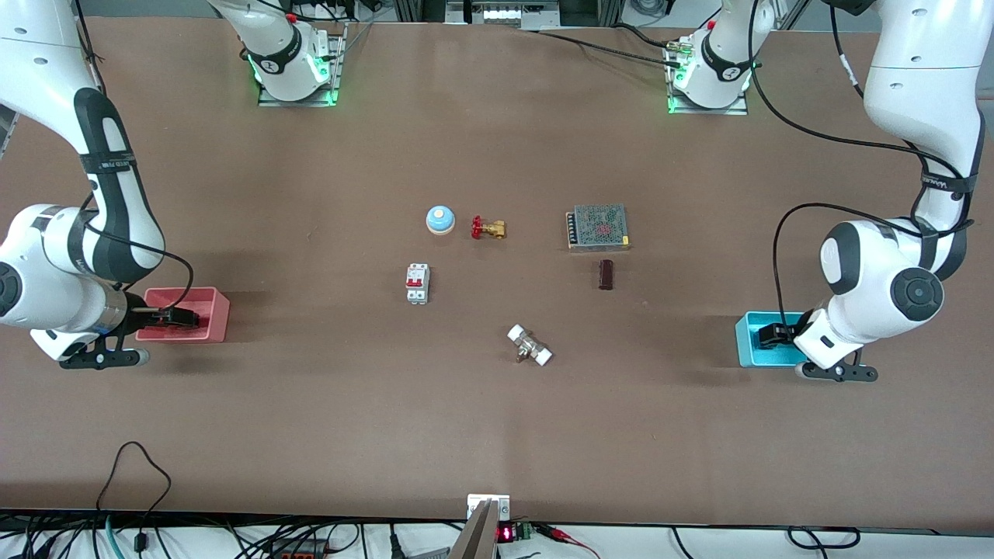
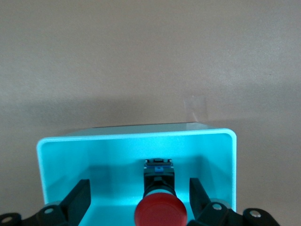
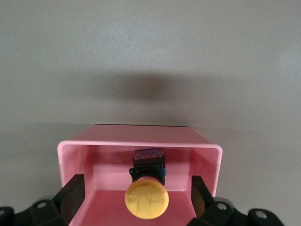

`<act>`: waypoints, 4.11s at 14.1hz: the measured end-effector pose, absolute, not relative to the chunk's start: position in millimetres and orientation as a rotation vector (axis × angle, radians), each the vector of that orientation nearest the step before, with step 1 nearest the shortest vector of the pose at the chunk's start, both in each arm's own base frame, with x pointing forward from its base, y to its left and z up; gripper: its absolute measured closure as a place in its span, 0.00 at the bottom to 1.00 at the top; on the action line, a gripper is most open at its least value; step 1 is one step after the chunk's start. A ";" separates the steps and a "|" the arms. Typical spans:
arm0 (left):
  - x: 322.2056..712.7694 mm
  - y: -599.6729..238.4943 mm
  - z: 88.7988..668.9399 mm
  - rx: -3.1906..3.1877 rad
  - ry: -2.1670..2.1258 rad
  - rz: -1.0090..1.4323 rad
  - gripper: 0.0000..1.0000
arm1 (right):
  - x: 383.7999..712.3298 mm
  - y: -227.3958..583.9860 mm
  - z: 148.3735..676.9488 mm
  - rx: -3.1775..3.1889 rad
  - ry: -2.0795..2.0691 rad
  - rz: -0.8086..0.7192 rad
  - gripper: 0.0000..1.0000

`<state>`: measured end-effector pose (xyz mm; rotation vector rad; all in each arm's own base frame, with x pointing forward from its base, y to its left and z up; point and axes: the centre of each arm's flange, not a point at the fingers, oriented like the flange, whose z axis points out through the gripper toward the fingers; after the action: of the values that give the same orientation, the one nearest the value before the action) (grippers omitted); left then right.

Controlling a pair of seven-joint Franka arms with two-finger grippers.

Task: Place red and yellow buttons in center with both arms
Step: 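Lower both grippers and grasp the yellow and red buttons, then lift the yellow button with the right gripper while the left gripper lifts the red button, then carry both buttons toward the table center and lower them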

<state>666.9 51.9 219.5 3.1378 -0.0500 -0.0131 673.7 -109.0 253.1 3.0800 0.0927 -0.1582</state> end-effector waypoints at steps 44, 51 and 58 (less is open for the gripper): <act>622.3 -317.5 210.4 3.105 0.149 0.011 0.33 | 583.8 141.5 261.8 3.171 0.117 -0.161 0.64; 616.0 -324.4 203.4 3.129 0.098 0.008 0.00 | 578.0 154.2 224.4 3.170 0.148 -0.224 0.64; 606.1 -333.2 194.1 3.212 0.025 0.032 0.00 | 579.3 154.7 213.8 3.177 0.145 -0.215 0.57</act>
<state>606.1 -333.2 194.1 3.2123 0.0246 0.0320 579.3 154.7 213.8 3.1775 0.1449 -0.2154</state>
